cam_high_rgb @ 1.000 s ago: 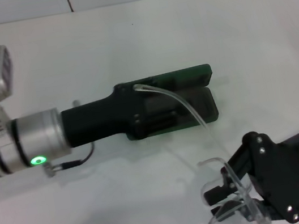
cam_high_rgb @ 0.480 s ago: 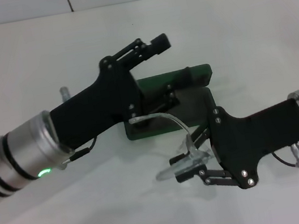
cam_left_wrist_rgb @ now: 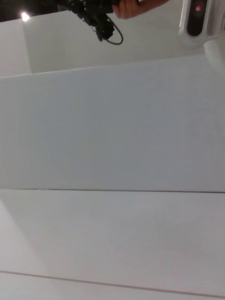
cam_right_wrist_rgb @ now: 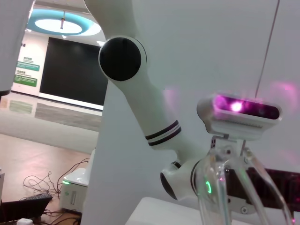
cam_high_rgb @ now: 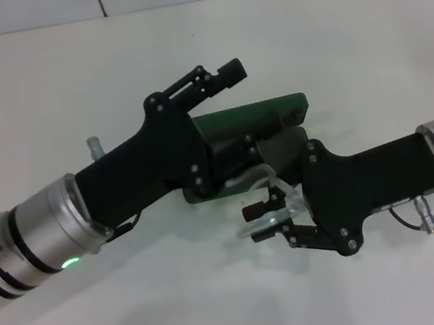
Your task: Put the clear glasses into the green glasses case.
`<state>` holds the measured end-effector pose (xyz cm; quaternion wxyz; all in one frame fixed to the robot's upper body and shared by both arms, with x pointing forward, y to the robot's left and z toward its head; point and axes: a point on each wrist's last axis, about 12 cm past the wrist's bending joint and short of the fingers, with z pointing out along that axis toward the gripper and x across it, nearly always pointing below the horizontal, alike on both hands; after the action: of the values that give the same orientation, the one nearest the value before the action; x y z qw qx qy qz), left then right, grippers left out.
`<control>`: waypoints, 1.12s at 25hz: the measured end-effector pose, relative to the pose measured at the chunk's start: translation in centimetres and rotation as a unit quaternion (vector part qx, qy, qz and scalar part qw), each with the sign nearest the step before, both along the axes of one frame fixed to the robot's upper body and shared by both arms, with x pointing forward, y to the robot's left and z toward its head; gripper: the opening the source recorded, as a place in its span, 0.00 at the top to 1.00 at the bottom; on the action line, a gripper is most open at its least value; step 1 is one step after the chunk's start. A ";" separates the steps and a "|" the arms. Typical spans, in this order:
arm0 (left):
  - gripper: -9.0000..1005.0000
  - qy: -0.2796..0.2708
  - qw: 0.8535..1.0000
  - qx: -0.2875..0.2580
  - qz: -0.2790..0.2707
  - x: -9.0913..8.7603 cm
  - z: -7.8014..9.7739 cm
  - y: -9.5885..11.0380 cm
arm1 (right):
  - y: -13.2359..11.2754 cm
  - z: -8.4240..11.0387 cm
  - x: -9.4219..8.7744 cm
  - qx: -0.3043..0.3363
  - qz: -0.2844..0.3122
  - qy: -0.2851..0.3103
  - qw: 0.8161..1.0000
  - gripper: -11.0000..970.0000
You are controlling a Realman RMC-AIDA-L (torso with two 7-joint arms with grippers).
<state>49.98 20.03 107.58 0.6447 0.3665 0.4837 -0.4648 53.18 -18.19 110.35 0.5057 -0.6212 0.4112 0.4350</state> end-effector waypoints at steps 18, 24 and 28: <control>0.33 -0.024 0.999 -0.002 0.021 0.2 0.4 0.8 | 0.2 0.2 0.5 -0.004 -0.007 0.001 1.000 0.87; 0.34 -0.058 0.997 0.040 -0.041 0.3 0.9 0.2 | 0.0 0.2 0.6 -0.012 -0.012 0.023 1.000 0.87; 0.33 -0.066 0.994 0.060 -0.067 0.3 1.0 -0.1 | 0.0 0.2 0.6 -0.014 -0.012 0.024 1.000 0.87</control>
<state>50.25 19.97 108.60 0.6193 0.4662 0.4417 -0.4516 53.81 -18.20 110.58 0.4921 -0.6128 0.4363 0.4382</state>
